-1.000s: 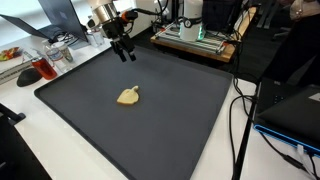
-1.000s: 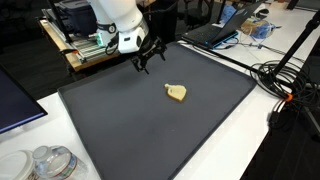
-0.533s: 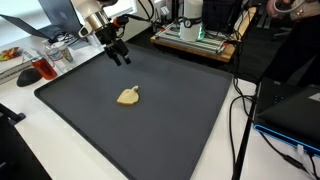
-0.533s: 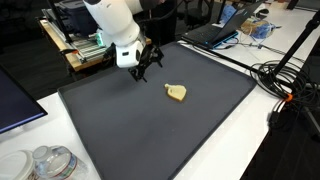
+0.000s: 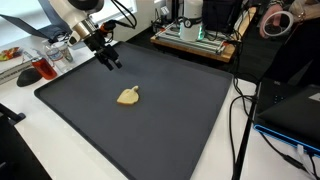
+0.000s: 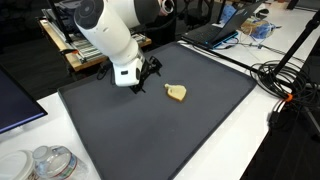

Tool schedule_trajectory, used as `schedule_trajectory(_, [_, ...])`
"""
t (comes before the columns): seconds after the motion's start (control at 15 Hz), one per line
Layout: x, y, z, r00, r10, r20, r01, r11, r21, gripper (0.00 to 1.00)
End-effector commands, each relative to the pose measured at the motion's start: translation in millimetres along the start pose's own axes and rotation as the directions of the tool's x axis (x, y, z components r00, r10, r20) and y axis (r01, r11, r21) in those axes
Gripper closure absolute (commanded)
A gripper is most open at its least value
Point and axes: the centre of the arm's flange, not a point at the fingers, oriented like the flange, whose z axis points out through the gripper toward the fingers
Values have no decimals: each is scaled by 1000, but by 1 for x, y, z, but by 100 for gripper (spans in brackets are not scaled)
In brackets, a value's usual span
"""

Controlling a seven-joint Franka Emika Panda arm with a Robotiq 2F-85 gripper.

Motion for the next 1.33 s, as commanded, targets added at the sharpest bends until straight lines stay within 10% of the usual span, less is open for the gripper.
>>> schedule_trajectory(0.0, [39, 28, 0, 998, -46, 45, 44, 998, 44, 0])
schedule_trajectory(0.53, [100, 35, 2, 985, -85, 152, 81, 996, 33, 0])
schedule_trajectory(1.27, [162, -45, 13, 940, -64, 335, 96, 992, -81, 0])
